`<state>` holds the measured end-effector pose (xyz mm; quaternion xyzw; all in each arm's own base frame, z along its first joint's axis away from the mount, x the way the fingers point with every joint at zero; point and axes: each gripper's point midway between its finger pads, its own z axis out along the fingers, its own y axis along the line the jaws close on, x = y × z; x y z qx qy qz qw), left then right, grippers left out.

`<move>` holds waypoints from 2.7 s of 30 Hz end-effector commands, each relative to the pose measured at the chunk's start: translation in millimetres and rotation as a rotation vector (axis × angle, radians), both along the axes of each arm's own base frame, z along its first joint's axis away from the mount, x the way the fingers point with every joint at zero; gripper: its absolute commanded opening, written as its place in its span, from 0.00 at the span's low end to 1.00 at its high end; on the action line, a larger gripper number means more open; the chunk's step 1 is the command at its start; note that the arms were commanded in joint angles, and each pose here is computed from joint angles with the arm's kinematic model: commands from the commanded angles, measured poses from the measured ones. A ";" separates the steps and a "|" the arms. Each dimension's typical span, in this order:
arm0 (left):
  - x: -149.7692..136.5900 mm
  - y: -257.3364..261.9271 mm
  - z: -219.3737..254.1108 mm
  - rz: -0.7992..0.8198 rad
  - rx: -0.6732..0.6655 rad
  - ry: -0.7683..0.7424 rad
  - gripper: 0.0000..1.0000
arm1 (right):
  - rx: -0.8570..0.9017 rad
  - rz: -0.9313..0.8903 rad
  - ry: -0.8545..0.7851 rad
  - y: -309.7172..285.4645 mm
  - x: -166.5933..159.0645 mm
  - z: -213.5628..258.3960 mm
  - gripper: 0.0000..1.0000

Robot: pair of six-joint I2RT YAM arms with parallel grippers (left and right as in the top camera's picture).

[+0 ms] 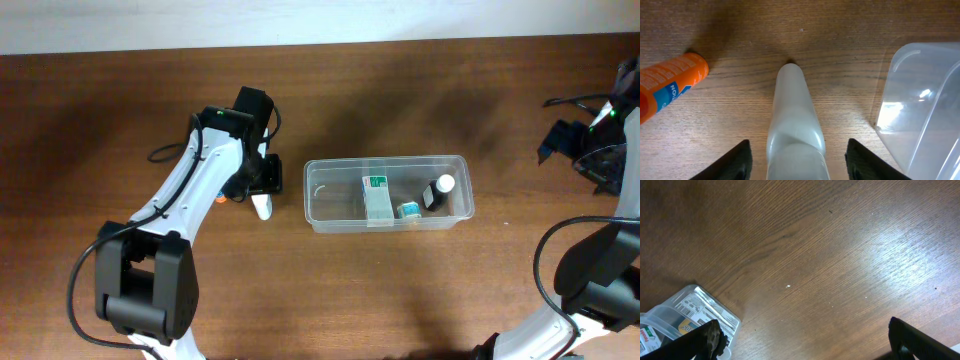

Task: Pack container
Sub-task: 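Grasp the white lotion bottle and lift it toward the container, then lower the lotion bottle into the container's left end and release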

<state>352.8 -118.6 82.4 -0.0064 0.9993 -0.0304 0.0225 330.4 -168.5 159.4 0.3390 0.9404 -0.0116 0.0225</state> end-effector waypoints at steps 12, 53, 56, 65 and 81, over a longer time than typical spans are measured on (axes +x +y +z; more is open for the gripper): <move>3.1 0.6 2.2 -0.006 0.010 -0.006 0.33 | -0.002 -0.003 -0.002 -0.9 -0.3 0.5 0.98; 9.9 -168.8 68.9 -0.406 -0.077 -0.134 0.34 | -0.002 -0.003 -0.002 -0.9 -0.3 0.5 0.99; 10.8 -169.6 54.9 -0.407 -0.064 -0.106 0.34 | -0.002 -0.003 -0.001 -0.8 -0.4 0.4 0.98; 13.0 -171.2 37.7 -0.407 -0.051 -0.079 0.38 | -0.002 -0.003 -0.002 -0.9 -0.3 0.5 0.98; 67.8 -150.0 145.1 -0.357 -0.115 -0.353 0.69 | -0.002 -0.003 -0.001 -0.8 -0.4 0.4 0.98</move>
